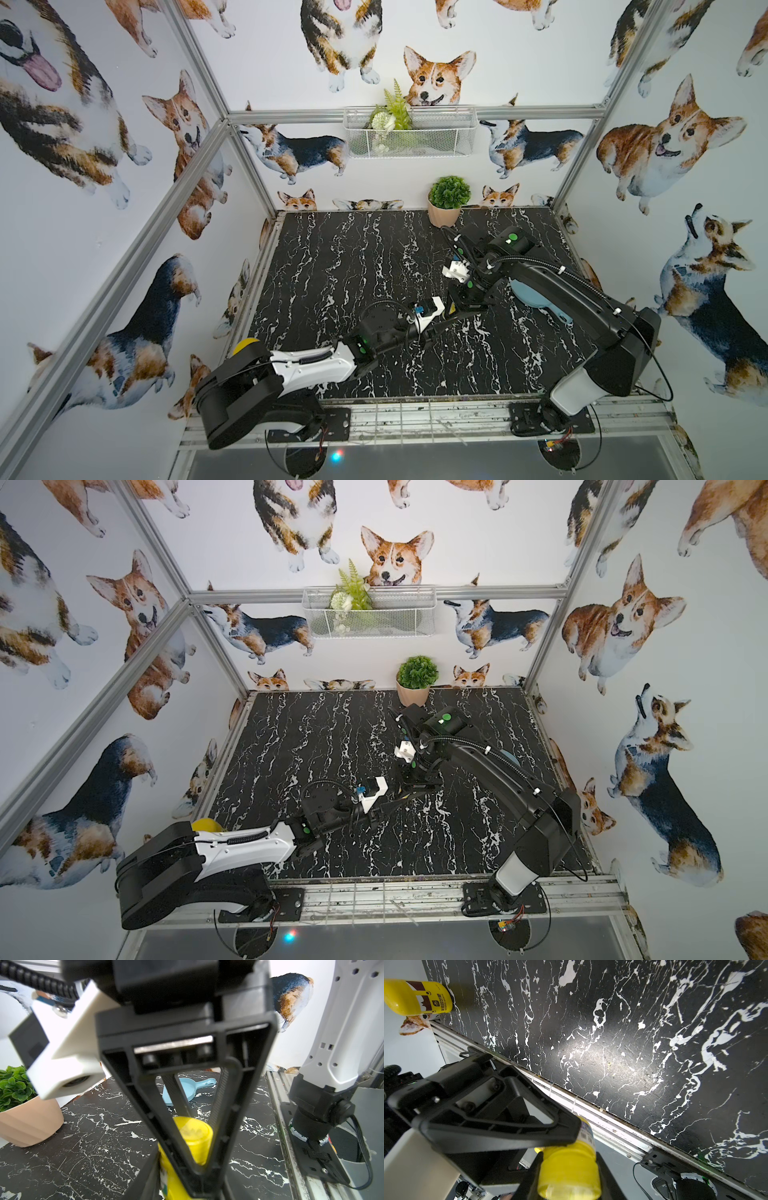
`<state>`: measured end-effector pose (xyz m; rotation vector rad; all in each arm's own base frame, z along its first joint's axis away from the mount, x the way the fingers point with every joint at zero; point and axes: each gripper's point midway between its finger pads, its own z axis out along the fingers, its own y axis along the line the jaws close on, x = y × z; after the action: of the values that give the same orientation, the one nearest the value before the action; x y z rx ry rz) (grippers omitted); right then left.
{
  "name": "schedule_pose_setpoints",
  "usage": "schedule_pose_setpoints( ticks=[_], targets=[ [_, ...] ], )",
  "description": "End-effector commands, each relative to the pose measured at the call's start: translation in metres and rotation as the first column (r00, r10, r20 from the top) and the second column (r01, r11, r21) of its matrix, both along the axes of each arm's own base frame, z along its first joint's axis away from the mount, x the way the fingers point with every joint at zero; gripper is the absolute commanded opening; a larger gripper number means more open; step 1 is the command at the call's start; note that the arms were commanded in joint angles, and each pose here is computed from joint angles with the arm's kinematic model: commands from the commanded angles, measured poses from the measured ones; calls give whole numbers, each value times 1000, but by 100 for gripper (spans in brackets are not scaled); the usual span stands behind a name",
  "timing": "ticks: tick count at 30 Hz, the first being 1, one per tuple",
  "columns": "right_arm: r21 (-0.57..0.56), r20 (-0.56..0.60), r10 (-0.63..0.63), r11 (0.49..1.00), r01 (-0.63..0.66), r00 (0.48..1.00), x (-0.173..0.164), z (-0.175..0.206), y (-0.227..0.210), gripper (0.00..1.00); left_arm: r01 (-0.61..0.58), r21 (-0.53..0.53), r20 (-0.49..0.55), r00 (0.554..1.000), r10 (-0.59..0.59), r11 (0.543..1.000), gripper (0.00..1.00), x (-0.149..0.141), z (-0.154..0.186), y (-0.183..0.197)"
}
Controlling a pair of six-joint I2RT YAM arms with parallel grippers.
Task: Close the paint jar lid
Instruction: Screw the lid onto the paint jar.
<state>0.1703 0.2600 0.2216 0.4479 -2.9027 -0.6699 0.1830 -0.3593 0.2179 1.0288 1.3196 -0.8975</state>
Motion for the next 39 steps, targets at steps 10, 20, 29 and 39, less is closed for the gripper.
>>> schedule_pose_setpoints(
  ticks=[10,20,29,39],
  targets=[
    [49,-9,14,999,-13,1000,-2,14,8,37,23,-8,2,1000,-23,1000,25,-4,6,-2],
    [86,38,13,996,-16,999,4,30,2,59,17,-31,-1,1000,-17,999,24,-4,14,0],
    [2,153,119,993,-121,981,7,44,-29,62,62,-130,-61,996,-70,990,24,-6,39,6],
    [96,253,210,966,-241,944,6,57,-18,60,138,-183,-121,979,-162,973,24,-14,49,7]
  ],
)
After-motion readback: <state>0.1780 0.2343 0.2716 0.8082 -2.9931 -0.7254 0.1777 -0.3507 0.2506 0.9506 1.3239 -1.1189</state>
